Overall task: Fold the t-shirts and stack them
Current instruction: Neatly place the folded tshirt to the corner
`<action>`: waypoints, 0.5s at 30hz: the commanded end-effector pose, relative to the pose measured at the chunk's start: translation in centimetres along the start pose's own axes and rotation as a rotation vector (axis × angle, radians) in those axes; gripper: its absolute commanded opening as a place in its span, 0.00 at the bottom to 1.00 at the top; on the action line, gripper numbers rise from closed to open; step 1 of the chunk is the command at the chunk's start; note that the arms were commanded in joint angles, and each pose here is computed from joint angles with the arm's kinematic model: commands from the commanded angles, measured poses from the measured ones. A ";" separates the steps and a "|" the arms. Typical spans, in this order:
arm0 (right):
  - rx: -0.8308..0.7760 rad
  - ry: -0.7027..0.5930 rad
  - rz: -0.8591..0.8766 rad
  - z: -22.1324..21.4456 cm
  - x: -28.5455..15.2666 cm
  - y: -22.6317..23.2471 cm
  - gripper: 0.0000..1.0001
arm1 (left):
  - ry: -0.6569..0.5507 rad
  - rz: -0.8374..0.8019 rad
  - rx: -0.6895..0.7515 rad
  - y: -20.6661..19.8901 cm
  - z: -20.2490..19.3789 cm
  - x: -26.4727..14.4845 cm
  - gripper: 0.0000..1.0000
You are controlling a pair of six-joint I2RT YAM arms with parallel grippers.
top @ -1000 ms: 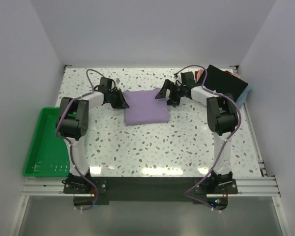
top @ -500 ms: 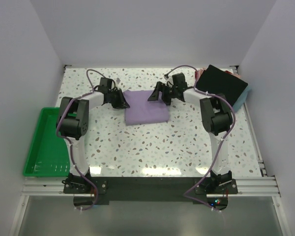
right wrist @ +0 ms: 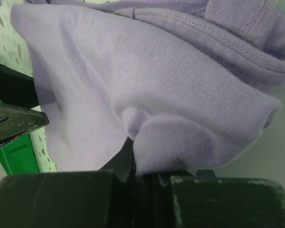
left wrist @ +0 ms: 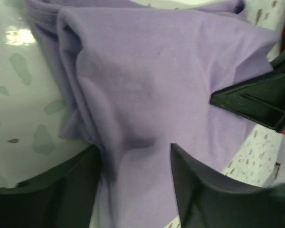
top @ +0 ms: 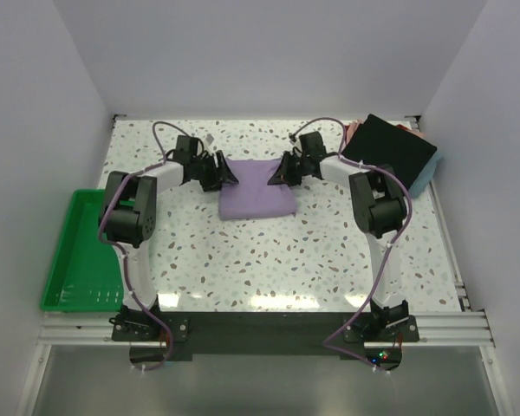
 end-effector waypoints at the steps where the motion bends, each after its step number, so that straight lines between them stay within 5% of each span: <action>1: 0.003 0.102 -0.184 -2.6 -0.3 -2.4 0.00 | 0.013 0.082 -0.006 1.4 -0.8 0.1 0.69; 5: -0.028 0.069 -0.226 -0.4 -2.7 -1.8 0.00 | -0.014 0.092 0.004 1.1 0.3 -1.0 0.86; 15: -0.150 0.043 -0.436 4.3 -9.9 -2.3 0.00 | -0.046 0.108 0.010 2.3 1.2 -3.4 0.92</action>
Point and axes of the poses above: each gripper's point midway between its finger pads, its own x axis out along the fingers, its own y axis along the line the jaws close on, z = x × y, the point moved 4 cm from there along -x, back along the fingers, and after that the axes turned 5 degrees about -x, right-handed, at the moved point
